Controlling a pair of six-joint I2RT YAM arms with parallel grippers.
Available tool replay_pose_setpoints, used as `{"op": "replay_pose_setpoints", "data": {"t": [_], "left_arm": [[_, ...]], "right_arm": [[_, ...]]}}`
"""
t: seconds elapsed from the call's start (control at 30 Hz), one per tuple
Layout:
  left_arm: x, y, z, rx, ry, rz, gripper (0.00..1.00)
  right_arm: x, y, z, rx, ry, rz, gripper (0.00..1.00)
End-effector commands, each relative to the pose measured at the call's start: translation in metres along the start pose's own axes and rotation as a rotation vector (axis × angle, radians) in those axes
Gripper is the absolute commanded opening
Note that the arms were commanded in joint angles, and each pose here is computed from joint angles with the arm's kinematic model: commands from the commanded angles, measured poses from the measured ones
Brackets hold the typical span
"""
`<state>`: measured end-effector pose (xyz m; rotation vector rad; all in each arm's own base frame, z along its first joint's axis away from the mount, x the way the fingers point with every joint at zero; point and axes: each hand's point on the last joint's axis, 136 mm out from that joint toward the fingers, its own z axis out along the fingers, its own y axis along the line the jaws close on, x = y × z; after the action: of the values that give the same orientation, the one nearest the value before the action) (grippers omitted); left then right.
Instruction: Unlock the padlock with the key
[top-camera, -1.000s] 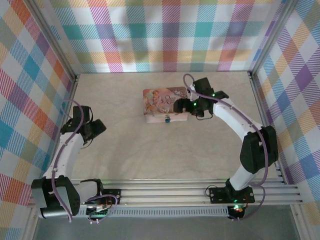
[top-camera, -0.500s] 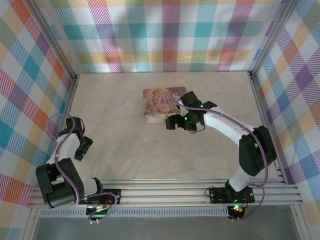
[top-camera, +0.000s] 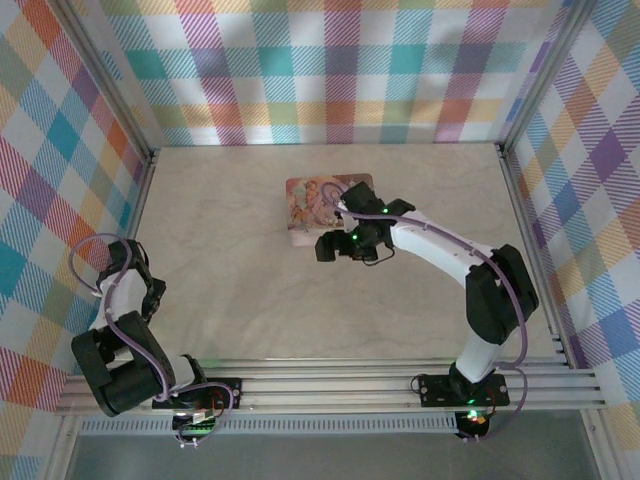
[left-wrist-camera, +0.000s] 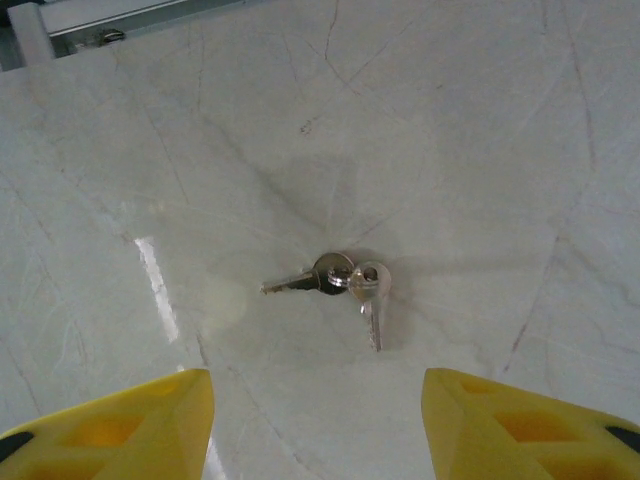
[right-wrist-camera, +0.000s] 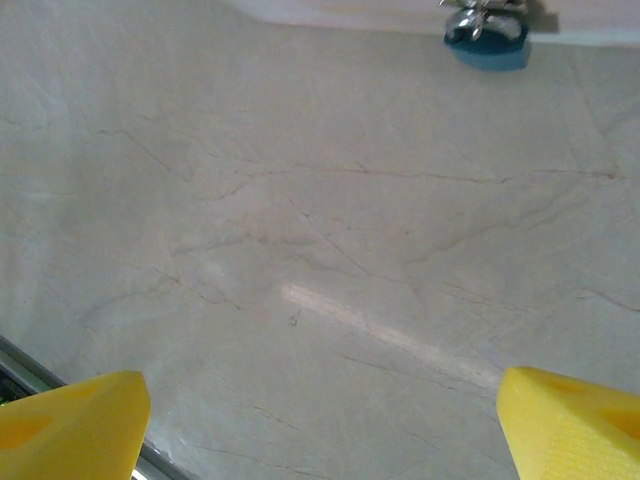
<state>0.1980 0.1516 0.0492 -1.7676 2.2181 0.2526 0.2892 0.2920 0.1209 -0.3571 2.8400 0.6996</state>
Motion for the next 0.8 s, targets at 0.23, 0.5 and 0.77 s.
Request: {"op": "replay_pose_setpoints", "data": {"t": [0.23, 0.5, 0.77], "left_arm": [[-0.014, -0.010, 0.016, -0.014, -0.023, 0.015, 0.57], [-0.020, -0.014, 0.026, -0.040, -0.023, 0.042, 0.58], [-0.017, -0.012, 0.039, -0.063, -0.013, 0.059, 0.53]], "right_arm": [[-0.002, 0.007, -0.002, 0.017, 0.002, -0.002, 0.89], [-0.003, 0.010, 0.005, 0.019, 0.018, -0.003, 0.89], [-0.001, 0.009, 0.010, 0.023, 0.033, -0.001, 0.89]]}}
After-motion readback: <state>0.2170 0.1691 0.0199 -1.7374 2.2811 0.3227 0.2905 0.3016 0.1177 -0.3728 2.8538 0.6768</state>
